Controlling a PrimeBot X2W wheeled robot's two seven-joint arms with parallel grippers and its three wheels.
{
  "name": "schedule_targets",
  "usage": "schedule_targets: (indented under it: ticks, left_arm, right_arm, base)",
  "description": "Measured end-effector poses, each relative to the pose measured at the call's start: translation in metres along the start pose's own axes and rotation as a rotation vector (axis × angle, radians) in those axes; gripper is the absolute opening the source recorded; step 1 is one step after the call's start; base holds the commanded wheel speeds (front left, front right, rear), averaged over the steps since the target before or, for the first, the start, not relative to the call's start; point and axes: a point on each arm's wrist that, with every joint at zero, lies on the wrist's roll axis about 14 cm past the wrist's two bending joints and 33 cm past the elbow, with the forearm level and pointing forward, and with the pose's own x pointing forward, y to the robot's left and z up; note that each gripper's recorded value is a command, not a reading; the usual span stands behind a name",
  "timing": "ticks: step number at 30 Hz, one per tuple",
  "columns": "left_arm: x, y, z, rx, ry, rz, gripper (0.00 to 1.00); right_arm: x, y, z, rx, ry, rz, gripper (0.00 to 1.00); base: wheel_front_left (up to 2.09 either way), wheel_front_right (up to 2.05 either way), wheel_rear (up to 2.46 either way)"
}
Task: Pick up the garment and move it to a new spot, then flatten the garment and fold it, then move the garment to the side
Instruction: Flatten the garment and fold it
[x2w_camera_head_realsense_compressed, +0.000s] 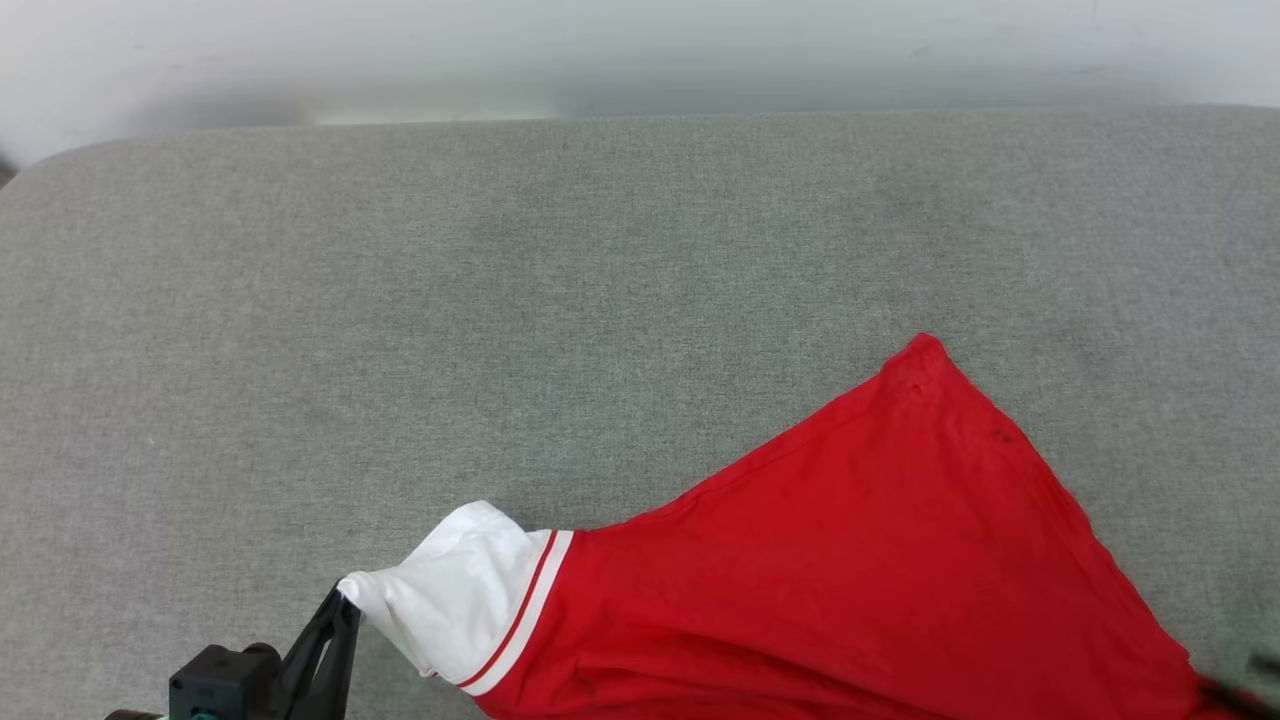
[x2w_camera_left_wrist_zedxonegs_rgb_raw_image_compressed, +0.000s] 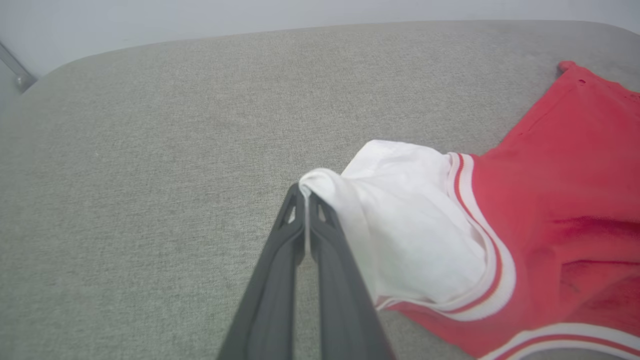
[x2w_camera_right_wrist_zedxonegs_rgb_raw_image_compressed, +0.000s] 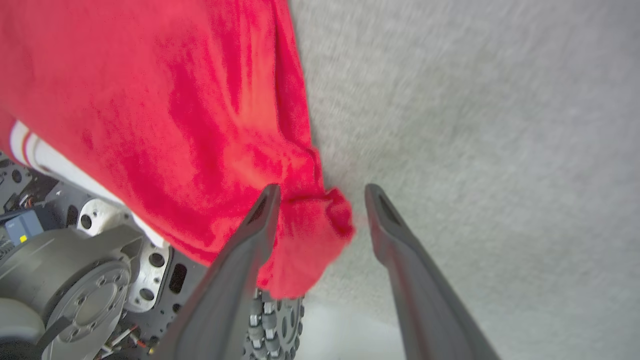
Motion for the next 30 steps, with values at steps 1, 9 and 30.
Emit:
schedule_targets:
  ticks: [1,9,30]
  left_arm:
    - [0.0,0.0,0.0,0.005,-0.001,-0.001,0.0]
    - [0.004,-0.002,0.002,0.011,0.001,-0.01,0.0]
    - [0.037,0.003,-0.013,0.012,0.043,0.011,0.0]
  right_arm:
    - [-0.005,-0.006,0.016,-0.011,-0.047,-0.019,1.0]
    - [-0.06,-0.022,0.162,-0.17,-0.389,-0.113,1.0]
    - [0.08,0.054,0.231,-0.439,0.019,0.021,1.0]
  base:
    - [0.0,0.0,0.0]
    - [0.0,0.0,0.0]
    - [0.0,0.0,0.0]
